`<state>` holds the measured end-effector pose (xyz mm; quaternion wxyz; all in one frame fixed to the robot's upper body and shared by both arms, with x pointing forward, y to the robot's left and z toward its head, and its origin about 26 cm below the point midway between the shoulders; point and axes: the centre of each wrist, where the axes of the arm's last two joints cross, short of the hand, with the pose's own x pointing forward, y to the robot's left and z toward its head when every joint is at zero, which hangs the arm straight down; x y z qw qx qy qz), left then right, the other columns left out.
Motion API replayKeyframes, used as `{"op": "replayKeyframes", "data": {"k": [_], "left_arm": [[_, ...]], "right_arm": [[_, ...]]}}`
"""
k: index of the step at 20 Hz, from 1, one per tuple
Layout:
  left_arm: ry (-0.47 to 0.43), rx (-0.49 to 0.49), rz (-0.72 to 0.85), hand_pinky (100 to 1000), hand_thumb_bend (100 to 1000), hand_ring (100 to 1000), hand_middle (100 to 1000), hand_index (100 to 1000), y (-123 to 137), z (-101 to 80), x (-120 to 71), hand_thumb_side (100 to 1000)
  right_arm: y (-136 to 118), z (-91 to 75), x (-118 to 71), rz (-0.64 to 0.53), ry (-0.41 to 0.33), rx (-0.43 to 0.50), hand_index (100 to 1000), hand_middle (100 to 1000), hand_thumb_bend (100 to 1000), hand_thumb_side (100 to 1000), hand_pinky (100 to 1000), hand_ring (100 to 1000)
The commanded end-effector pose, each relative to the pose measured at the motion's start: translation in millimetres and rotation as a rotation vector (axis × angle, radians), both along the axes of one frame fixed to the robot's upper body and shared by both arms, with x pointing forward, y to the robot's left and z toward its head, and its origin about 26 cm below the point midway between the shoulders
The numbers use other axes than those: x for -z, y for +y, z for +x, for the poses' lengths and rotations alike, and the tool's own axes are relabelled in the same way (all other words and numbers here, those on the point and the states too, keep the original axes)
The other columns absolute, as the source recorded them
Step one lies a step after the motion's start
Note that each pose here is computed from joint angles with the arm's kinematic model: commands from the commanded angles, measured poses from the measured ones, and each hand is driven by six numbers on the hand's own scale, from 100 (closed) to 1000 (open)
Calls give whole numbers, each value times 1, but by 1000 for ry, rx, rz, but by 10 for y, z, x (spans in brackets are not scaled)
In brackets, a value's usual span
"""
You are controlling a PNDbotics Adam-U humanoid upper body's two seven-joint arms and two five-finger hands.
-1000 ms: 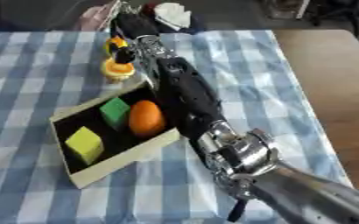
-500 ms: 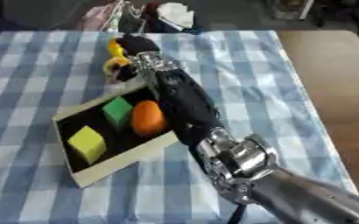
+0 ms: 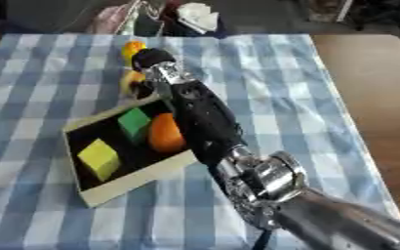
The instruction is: Pick up objects on the table and place them in the box.
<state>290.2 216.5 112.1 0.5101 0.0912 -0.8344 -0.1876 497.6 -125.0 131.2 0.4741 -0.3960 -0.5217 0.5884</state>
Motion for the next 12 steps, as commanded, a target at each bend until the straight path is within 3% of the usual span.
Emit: {"op": "replayKeyframes", "data": {"k": [1,6,12], "left_arm": [[-30,7,6,682,172,587,596,809,-1,0,-78,607],[-30,4,5,682,172,587,595,809,3,3,-77,607],[-29,-3,4,682,173,587,595,809,15,5,-69,607]], "right_arm": [[-11,24,-181,63,-105,-10,492,497,100,194,785,697],[6,35,-363,155,-219,-49,445,456,100,197,776,665],[2,47,-554,204,-278,-99,437,450,100,196,774,659]]}}
